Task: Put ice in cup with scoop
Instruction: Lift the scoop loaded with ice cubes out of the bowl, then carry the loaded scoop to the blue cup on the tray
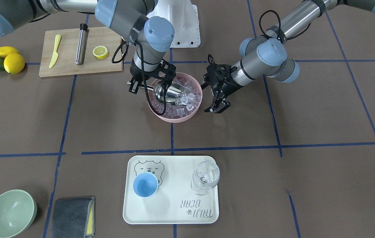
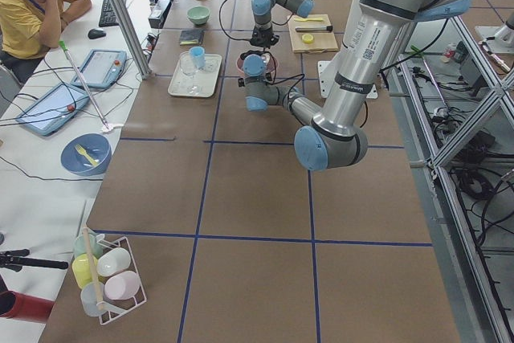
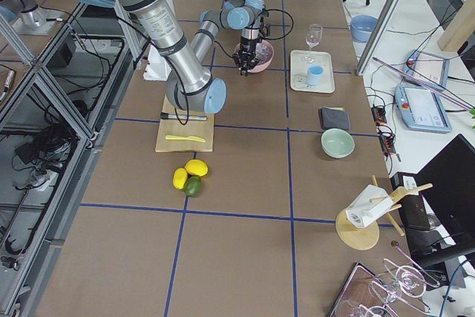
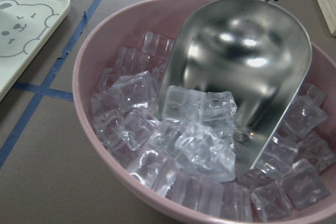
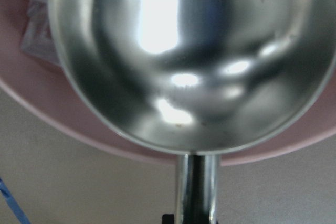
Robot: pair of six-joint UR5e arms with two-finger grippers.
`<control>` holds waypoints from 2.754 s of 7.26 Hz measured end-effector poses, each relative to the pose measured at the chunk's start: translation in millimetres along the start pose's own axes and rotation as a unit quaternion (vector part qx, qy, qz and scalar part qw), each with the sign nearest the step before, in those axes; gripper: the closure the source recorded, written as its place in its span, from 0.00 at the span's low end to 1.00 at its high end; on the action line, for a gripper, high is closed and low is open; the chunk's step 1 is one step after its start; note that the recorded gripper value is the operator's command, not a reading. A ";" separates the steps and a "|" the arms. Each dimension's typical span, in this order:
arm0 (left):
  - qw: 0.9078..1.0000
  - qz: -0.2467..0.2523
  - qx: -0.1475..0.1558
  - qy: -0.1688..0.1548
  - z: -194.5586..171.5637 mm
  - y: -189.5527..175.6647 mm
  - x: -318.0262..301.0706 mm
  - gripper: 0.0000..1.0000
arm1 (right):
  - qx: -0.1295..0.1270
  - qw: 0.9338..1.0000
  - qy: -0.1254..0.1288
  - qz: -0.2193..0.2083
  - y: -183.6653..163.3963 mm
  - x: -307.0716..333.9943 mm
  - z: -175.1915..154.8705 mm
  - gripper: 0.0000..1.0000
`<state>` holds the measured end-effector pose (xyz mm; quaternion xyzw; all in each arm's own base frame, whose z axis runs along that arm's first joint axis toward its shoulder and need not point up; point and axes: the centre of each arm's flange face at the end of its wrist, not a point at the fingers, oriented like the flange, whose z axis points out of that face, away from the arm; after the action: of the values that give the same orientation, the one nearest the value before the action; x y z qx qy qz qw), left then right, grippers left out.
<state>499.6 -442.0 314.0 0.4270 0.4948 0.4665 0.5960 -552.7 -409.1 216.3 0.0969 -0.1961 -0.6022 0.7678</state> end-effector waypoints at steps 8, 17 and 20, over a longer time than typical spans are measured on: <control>1.000 0.002 0.006 0.000 -4.6 -4.6 1.9 0.00 | 0.090 0.996 -0.010 0.018 54.3 31.9 -30.6 1.00; 1.000 -0.003 0.004 -0.015 -18.2 2.4 -13.0 0.00 | -0.032 0.987 0.009 0.156 67.8 227.4 -76.1 1.00; 1.000 -0.005 -0.001 -0.017 -19.9 11.2 -15.6 0.00 | -0.125 0.979 0.015 0.159 45.4 252.4 -86.3 1.00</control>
<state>477.3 -454.0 324.9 0.4316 0.4862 0.4565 0.6074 -426.5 -648.0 202.3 -0.0237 -0.1205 -0.4905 0.8628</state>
